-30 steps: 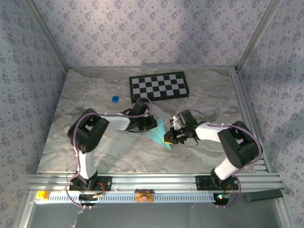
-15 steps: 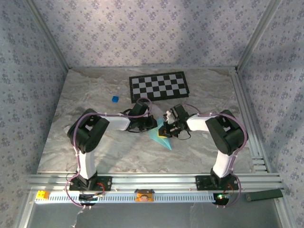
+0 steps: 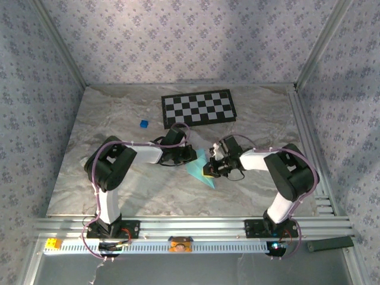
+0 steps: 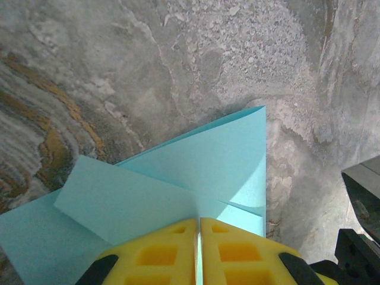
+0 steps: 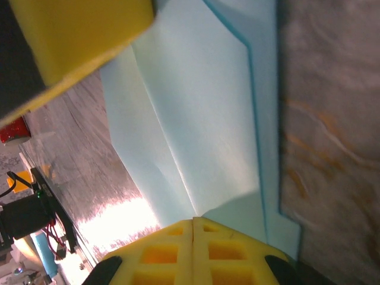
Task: Fold a paper plane with a square sheet of paper (pick it up from the middle)
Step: Fourth fold the wing at the center of the table.
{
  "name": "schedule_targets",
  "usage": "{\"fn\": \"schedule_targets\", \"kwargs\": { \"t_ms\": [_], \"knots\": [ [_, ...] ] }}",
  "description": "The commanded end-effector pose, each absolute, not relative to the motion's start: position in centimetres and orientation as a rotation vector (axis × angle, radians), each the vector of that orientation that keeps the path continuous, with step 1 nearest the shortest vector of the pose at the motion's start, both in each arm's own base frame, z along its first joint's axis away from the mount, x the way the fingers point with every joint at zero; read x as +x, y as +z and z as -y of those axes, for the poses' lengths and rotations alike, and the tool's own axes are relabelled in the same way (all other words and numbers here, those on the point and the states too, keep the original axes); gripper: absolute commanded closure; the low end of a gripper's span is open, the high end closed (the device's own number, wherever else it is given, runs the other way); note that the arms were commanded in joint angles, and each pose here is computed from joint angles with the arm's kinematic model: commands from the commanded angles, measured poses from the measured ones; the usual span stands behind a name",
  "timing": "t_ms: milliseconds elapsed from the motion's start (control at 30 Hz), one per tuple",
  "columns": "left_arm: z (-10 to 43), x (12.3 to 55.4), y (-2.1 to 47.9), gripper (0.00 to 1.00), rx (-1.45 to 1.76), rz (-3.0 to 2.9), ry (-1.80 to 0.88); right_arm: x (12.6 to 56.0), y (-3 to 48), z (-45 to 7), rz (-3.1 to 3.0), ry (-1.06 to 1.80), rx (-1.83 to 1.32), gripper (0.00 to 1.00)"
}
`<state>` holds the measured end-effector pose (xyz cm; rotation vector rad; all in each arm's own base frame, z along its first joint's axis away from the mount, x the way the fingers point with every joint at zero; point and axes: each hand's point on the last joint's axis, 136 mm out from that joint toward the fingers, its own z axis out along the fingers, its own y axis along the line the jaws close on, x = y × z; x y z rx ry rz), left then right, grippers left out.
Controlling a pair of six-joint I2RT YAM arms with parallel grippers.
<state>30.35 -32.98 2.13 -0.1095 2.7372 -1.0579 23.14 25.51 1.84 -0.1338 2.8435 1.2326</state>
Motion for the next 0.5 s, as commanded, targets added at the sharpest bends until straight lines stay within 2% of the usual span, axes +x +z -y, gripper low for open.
{"fn": "schedule_targets", "kwargs": {
  "t_ms": [0,467],
  "knots": [
    [29.7,29.2,-1.7,0.89,-0.184,-2.852,-0.878,20.3,0.4,-23.5,-2.960,1.177,-0.090,0.95],
    [29.9,29.1,-1.8,0.89,-0.185,-2.858,-0.892,16.9,-0.2,-20.9,-3.010,1.133,-0.074,0.95]
  ]
}}
